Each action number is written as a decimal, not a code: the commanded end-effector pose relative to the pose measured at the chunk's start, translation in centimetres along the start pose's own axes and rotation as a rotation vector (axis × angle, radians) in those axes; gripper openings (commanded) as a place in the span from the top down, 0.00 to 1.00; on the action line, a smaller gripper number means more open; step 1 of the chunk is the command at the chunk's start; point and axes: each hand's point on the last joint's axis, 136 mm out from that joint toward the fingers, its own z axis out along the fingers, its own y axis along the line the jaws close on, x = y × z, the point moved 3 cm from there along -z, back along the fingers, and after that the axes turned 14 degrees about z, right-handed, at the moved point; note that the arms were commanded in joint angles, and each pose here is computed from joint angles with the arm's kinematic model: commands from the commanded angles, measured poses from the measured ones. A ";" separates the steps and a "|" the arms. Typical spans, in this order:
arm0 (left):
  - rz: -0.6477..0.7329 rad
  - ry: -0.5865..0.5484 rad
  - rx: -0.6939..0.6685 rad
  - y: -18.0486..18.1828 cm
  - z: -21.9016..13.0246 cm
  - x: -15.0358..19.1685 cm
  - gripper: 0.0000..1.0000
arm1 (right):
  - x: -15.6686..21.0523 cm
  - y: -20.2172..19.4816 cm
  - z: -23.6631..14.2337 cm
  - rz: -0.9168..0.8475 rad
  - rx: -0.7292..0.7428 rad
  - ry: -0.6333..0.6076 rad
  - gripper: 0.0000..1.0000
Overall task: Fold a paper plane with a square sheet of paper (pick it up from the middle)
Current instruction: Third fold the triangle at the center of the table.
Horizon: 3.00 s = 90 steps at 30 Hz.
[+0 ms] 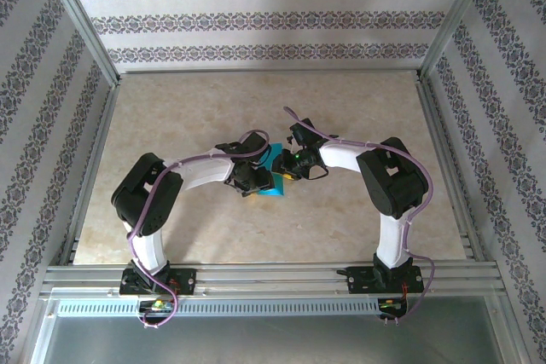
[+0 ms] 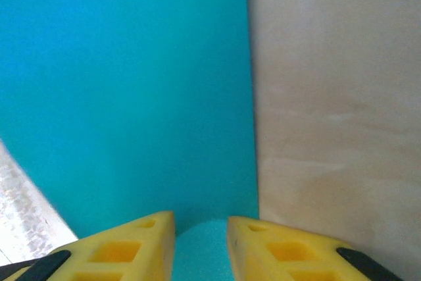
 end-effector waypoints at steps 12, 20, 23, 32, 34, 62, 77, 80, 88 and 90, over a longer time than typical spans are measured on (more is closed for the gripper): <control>0.121 -0.190 0.056 1.2 -2.3 -3.3 0.48 | 1.1 -6.5 2.5 0.090 0.196 0.037 0.65; 0.096 -0.176 0.052 2.3 -1.9 -3.7 0.47 | 1.1 -6.4 2.5 0.087 0.194 0.037 0.65; 0.053 -0.129 0.029 2.9 -1.7 -2.9 0.47 | 1.1 -6.6 2.5 0.091 0.197 0.039 0.65; -0.041 -0.056 0.055 3.1 -1.8 -1.1 0.48 | 0.7 -4.6 1.6 0.048 0.126 0.034 0.67; -0.049 -0.070 0.056 3.2 -2.3 -1.2 0.47 | 0.6 -2.2 0.2 -0.006 0.052 0.022 0.67; -0.163 -0.016 0.210 2.8 -1.8 0.0 0.51 | 4.0 -6.6 0.4 0.131 0.130 0.108 0.68; -0.123 -0.017 0.127 2.7 -2.1 -0.5 0.55 | 3.3 -5.4 -0.5 0.073 0.072 0.093 0.68; -0.150 -0.067 0.104 4.1 -3.6 -1.1 0.54 | 2.7 -2.0 -2.5 -0.056 -0.002 0.053 0.66; -0.257 -0.171 0.113 8.0 -6.8 -1.6 0.51 | 5.1 3.1 -4.3 -0.505 0.157 -0.007 0.51; -0.282 -0.186 0.112 8.8 -7.1 -1.5 0.51 | 5.5 2.9 -3.8 -0.596 0.264 -0.026 0.44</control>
